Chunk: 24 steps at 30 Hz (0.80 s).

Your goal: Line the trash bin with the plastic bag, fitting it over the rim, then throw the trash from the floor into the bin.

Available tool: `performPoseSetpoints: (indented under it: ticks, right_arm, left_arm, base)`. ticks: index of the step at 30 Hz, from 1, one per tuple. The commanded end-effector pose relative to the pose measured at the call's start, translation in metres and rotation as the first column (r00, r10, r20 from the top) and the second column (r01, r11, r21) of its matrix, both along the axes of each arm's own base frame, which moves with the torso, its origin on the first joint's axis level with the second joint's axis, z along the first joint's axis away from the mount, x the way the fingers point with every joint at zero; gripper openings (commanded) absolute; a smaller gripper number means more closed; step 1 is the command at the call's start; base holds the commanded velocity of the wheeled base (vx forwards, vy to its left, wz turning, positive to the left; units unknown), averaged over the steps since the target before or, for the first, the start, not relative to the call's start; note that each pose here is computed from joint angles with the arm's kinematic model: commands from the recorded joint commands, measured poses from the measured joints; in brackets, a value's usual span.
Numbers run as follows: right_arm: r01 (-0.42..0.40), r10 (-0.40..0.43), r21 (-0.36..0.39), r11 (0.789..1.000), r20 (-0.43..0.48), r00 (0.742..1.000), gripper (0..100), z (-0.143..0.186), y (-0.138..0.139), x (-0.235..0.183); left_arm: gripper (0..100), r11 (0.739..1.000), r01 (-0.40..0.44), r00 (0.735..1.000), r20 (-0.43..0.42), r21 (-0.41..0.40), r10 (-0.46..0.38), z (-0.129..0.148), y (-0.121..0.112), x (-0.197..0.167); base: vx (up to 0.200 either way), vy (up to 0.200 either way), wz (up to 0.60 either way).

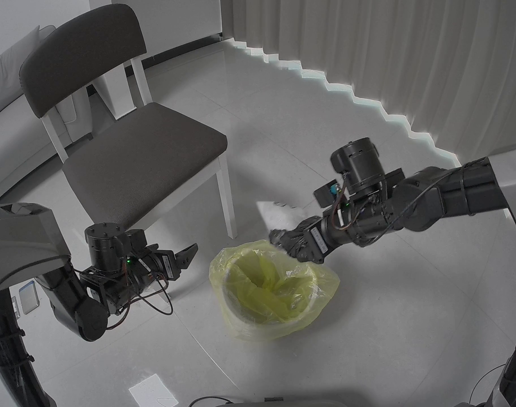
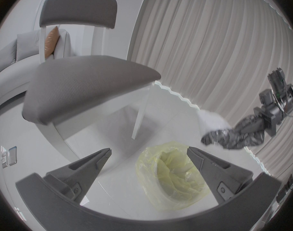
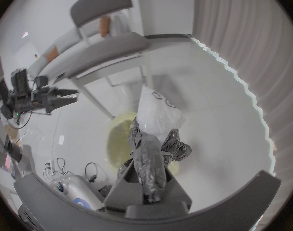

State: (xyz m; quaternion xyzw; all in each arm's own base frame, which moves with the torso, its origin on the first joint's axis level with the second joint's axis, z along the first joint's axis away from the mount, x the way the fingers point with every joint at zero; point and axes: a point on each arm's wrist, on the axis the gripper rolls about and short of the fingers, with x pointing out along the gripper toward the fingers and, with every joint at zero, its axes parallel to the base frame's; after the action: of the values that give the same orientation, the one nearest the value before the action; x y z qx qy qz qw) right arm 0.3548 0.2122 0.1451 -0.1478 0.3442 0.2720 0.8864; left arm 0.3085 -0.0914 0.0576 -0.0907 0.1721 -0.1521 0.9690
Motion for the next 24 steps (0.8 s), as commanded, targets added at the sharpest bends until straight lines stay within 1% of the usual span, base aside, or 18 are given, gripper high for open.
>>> performPoseSetpoints:
  ticks: [1, 5, 6, 7, 8, 11, 14, 16, 20, 21, 24]
  right_arm:
    - [-0.074, 0.074, -0.017, 0.997, -0.033, 0.997, 0, -0.015, 0.024, -0.019]
    - [-0.086, 0.082, -0.047, 0.995, -0.081, 0.993, 0, -0.041, 0.033, -0.015]
    - [-0.086, 0.082, -0.047, 0.995, -0.081, 0.993, 0, -0.041, 0.033, -0.015]
    - [-0.09, 0.084, -0.054, 0.995, -0.095, 0.992, 0, -0.051, 0.038, -0.012]
    - [-0.09, 0.084, -0.055, 0.994, -0.096, 0.992, 0, -0.053, 0.038, -0.011]
    - [-0.082, 0.075, -0.061, 0.995, -0.108, 0.991, 0, -0.071, 0.042, -0.001]
    - [-0.074, 0.066, -0.065, 0.995, -0.113, 0.991, 0, -0.078, 0.041, 0.006]
    - [-0.058, 0.051, -0.066, 0.996, -0.112, 0.992, 0, -0.087, 0.041, 0.018]
    - [-0.04, 0.033, -0.059, 0.997, -0.104, 0.994, 0, -0.093, 0.041, 0.032]
    - [-0.025, 0.019, -0.058, 0.998, -0.099, 0.995, 0, -0.099, 0.04, 0.043]
    - [0.004, -0.008, -0.055, 0.998, -0.089, 0.996, 0, -0.104, 0.035, 0.054]
  left_arm:
    - [100, 1.0, -0.017, 0.999, 0.035, -0.012, 0.017, 0.011, 0.011, -0.015]
    - [100, 1.0, -0.015, 0.999, 0.034, -0.016, 0.015, 0.007, 0.012, -0.017]
    - [100, 1.0, -0.015, 0.999, 0.034, -0.016, 0.015, 0.007, 0.012, -0.017]
    - [100, 1.0, -0.021, 0.999, 0.026, -0.014, 0.021, 0.004, 0.014, -0.016]
    - [100, 1.0, -0.021, 0.999, 0.026, -0.014, 0.021, 0.003, 0.014, -0.016]
    - [100, 0.999, -0.033, 0.999, 0.025, -0.014, 0.034, 0.002, 0.017, -0.015]
    - [100, 0.999, -0.033, 0.999, 0.025, -0.014, 0.034, 0.002, 0.017, -0.014]
    - [100, 0.999, -0.033, 0.999, 0.02, -0.013, 0.034, 0.001, 0.018, -0.014]
    - [100, 0.999, -0.035, 0.999, 0.016, -0.011, 0.035, -0.001, 0.017, -0.014]
    - [100, 0.999, -0.032, 0.999, 0.017, -0.012, 0.032, -0.001, 0.017, -0.014]
    - [100, 0.999, -0.032, 0.999, 0.033, -0.018, 0.033, 0.001, 0.017, -0.014]
  base:
    - [0.0, 0.0, 0.0]
    - [0.0, 0.0, 0.0]
    - [0.0, 0.0, 0.0]
    - [0.0, 0.0, 0.0]
    - [0.0, 0.0, 0.0]
    - [0.0, 0.0, 0.0]
    - [0.0, 0.0, 0.0]
    - [0.0, 0.0, 0.0]
    - [0.0, 0.0, 0.0]
    - [0.0, 0.0, 0.0]
    - [0.0, 0.0, 0.0]
